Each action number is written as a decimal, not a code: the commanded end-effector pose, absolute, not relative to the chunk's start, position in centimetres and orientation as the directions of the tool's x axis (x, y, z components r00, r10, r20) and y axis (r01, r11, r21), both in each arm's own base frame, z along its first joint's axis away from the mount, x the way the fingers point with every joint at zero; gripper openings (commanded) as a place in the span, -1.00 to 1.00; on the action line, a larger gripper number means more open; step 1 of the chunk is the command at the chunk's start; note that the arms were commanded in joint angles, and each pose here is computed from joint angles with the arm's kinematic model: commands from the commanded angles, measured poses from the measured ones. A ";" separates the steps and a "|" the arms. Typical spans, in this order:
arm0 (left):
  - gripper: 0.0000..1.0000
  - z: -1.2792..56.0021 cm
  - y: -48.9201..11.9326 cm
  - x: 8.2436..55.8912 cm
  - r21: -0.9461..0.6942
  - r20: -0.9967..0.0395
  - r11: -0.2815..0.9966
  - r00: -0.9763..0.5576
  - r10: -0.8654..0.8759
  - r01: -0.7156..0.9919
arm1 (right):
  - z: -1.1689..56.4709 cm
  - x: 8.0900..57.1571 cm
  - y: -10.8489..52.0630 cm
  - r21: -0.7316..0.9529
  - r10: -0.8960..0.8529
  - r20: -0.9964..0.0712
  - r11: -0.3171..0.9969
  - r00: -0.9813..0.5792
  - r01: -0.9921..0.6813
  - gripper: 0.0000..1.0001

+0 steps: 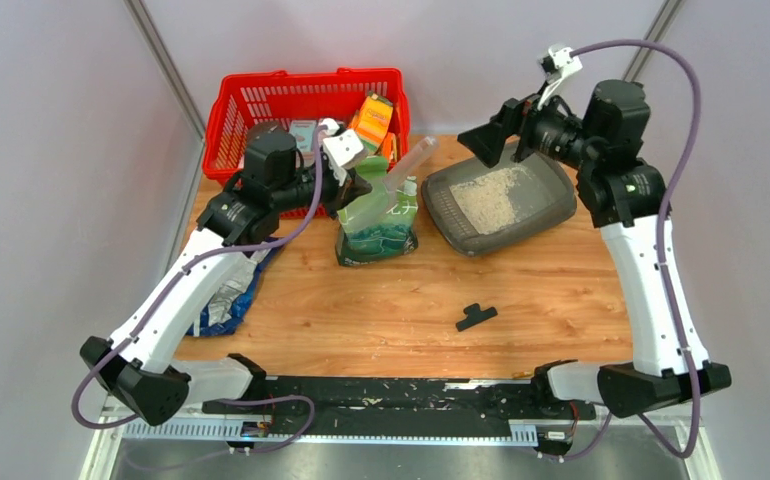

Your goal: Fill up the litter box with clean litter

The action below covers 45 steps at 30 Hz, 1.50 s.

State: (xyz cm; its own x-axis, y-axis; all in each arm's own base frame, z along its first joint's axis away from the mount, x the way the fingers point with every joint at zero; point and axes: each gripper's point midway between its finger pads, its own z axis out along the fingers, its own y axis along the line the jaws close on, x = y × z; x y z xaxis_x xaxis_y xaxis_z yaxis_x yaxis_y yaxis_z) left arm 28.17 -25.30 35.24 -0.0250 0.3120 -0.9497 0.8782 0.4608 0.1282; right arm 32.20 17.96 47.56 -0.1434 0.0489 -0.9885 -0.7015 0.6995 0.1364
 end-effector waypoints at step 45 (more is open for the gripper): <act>-1.00 37.4 -28.6 31.8 0.187 -0.943 0.514 0.007 0.331 0.837 | 41.9 31.8 26.8 0.547 0.125 -0.828 0.390 -0.546 -0.741 -0.03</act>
